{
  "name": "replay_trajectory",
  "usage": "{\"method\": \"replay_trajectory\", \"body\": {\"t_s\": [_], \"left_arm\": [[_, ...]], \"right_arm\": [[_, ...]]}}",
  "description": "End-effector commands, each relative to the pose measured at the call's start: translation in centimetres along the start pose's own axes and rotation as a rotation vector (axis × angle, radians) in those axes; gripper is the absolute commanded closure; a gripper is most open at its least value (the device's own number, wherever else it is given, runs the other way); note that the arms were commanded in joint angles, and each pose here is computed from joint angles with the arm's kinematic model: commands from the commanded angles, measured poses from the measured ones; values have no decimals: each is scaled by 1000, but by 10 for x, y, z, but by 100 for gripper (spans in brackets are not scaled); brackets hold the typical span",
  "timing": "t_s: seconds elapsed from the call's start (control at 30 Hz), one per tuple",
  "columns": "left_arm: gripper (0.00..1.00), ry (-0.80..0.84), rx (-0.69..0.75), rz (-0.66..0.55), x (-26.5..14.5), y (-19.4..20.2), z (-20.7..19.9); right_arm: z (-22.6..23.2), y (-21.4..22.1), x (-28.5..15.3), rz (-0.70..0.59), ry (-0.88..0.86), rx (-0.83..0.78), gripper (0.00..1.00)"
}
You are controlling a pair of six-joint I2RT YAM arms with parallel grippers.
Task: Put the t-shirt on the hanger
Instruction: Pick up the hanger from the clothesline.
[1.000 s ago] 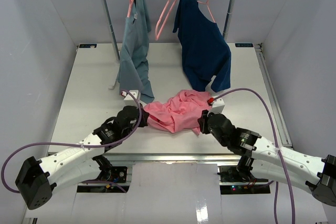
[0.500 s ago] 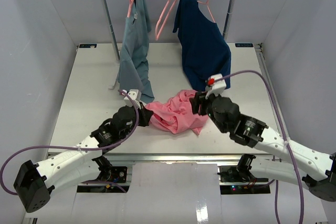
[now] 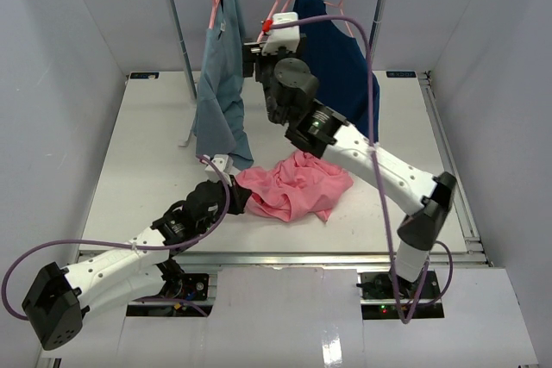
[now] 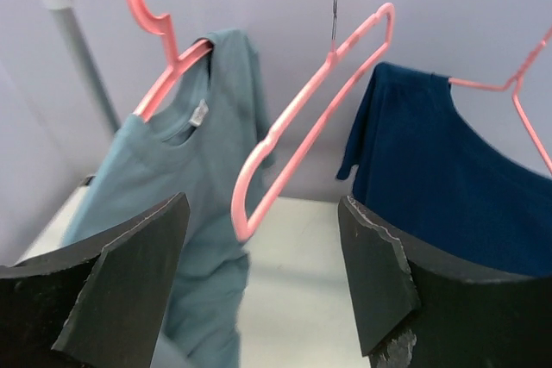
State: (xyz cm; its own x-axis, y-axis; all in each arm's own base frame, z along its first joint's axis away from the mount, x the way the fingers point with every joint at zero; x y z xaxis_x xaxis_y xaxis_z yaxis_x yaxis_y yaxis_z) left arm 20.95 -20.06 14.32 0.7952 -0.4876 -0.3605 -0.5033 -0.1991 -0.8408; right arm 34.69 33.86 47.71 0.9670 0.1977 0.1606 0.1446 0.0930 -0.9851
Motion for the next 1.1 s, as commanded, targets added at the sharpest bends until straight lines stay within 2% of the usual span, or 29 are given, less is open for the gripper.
{"method": "replay_trajectory", "body": {"t_s": [0.0, 0.23, 0.43, 0.47, 0.8, 1.07], "left_arm": [[100, 58, -10, 13, 5, -2, -14], [100, 79, -16, 29, 6, 2, -17], [100, 98, -21, 22, 4, 0, -20], [100, 101, -21, 22, 4, 0, -20], [100, 89, -20, 15, 3, -2, -18], [100, 89, -20, 13, 3, -2, -18]], "right_arm": [[-6, -24, 35, -148, 123, -11, 24], [-2, -1, 82, -185, 231, -49, 25], [-27, 21, 89, -130, 323, -73, 28], [-29, 32, 87, -110, 327, -85, 29], [-46, 32, 72, -55, 319, -144, 49], [-54, 34, 76, 9, 237, -129, 62]]}}
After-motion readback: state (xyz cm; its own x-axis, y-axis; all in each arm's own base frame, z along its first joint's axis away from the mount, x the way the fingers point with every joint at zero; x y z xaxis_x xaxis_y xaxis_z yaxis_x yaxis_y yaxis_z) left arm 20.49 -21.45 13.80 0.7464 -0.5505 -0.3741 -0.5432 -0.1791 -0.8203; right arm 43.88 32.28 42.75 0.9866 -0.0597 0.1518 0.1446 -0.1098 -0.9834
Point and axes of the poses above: each gripper's point midway between its finger pads, its own x axis out along the fingers, its own z axis along the line the jaws close on, y = z × x, the point moved 2 cm from there along -x, back along the fingers
